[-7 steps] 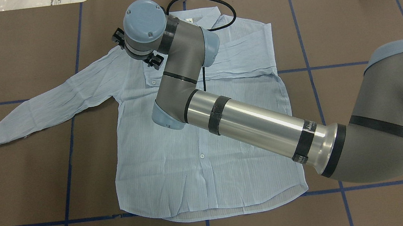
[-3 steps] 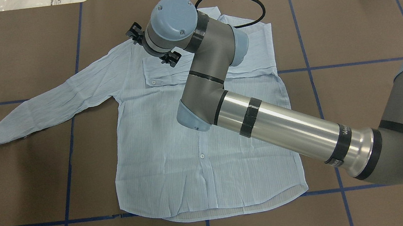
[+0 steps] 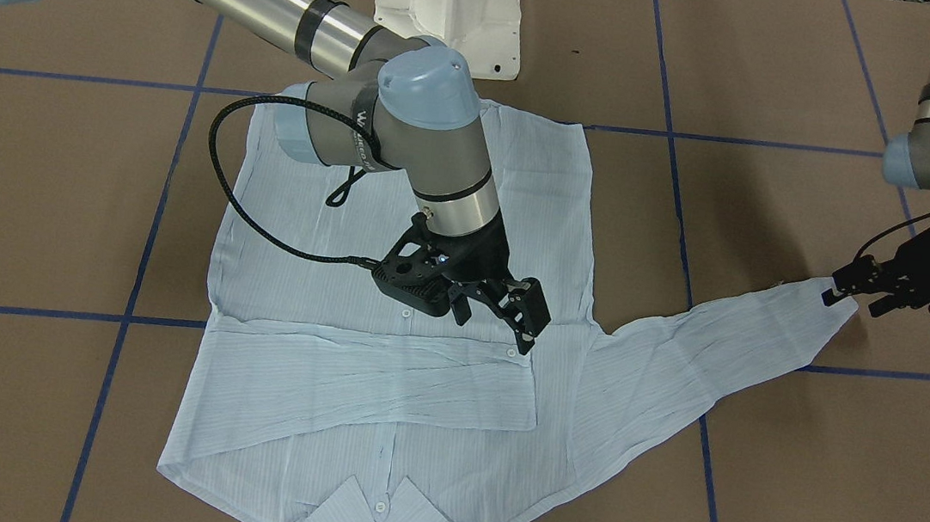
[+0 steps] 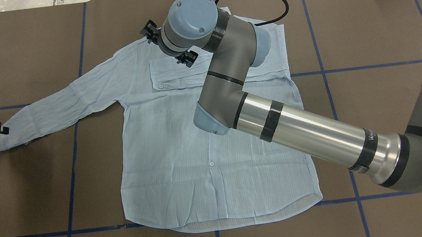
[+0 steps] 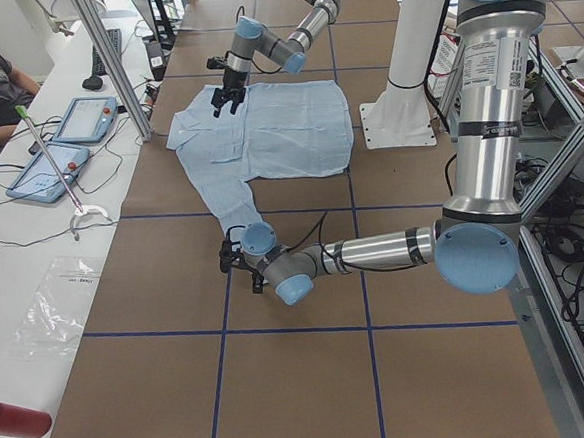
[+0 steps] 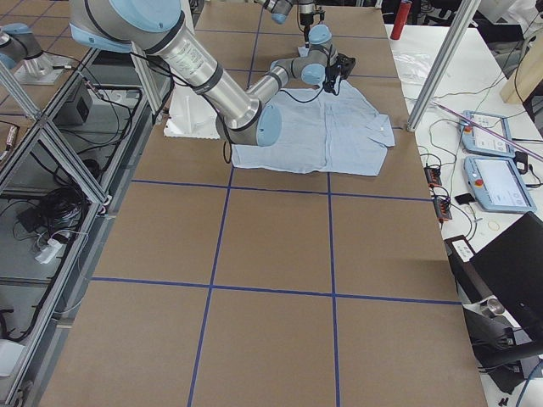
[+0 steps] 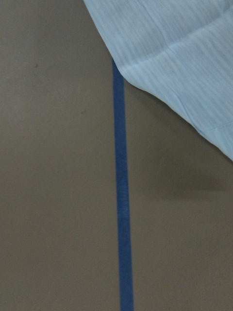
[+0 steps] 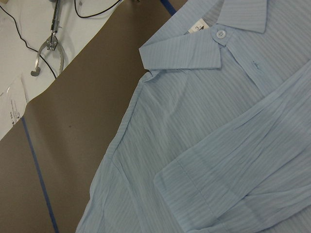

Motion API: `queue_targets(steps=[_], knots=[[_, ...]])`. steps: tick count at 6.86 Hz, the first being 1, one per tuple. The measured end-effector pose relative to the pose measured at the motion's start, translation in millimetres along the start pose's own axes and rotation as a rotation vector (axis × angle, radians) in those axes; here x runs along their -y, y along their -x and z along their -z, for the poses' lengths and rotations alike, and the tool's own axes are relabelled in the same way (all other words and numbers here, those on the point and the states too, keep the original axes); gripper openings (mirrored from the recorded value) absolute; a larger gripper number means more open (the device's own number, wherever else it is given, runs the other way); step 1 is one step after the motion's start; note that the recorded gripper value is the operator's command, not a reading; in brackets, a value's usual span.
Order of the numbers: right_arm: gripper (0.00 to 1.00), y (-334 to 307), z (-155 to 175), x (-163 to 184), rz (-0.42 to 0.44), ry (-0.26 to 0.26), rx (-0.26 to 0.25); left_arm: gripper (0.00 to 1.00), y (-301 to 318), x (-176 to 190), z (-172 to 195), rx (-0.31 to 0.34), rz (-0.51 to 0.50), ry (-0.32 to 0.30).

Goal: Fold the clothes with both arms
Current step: 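Release the sleeve with the right gripper while the left gripper grasps the other cuff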

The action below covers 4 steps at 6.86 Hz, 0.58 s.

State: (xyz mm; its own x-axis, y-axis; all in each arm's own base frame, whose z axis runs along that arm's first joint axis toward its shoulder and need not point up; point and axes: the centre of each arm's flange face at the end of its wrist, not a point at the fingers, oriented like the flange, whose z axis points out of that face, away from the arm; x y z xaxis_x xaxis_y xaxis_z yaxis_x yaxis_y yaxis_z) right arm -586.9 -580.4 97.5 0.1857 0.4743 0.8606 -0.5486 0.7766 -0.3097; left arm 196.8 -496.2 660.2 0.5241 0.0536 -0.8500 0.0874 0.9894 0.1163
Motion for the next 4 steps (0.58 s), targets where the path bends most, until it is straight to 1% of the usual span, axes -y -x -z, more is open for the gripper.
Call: queue_targets(steps=[1, 2, 3, 4], knots=[[1.00, -0.5, 0.1, 1.4, 0.001, -0.001, 0.000, 0.55, -0.3, -1.6, -2.6, 0.000, 0.004, 0.006], [1.00, -0.6, 0.2, 1.8, 0.001, -0.002, 0.000, 0.31, -0.5, -2.5, -3.3, -0.001, 0.006, 0.009], [1.00, -0.7, 0.2, 2.1, 0.000, -0.002, 0.000, 0.01, 0.7, -3.4, -3.7, 0.001, 0.008, 0.010], [1.00, -1.5, -0.3, 2.0, 0.000, -0.003, -0.001, 0.00, 2.0, -4.4, -4.0, 0.002, 0.011, 0.012]])
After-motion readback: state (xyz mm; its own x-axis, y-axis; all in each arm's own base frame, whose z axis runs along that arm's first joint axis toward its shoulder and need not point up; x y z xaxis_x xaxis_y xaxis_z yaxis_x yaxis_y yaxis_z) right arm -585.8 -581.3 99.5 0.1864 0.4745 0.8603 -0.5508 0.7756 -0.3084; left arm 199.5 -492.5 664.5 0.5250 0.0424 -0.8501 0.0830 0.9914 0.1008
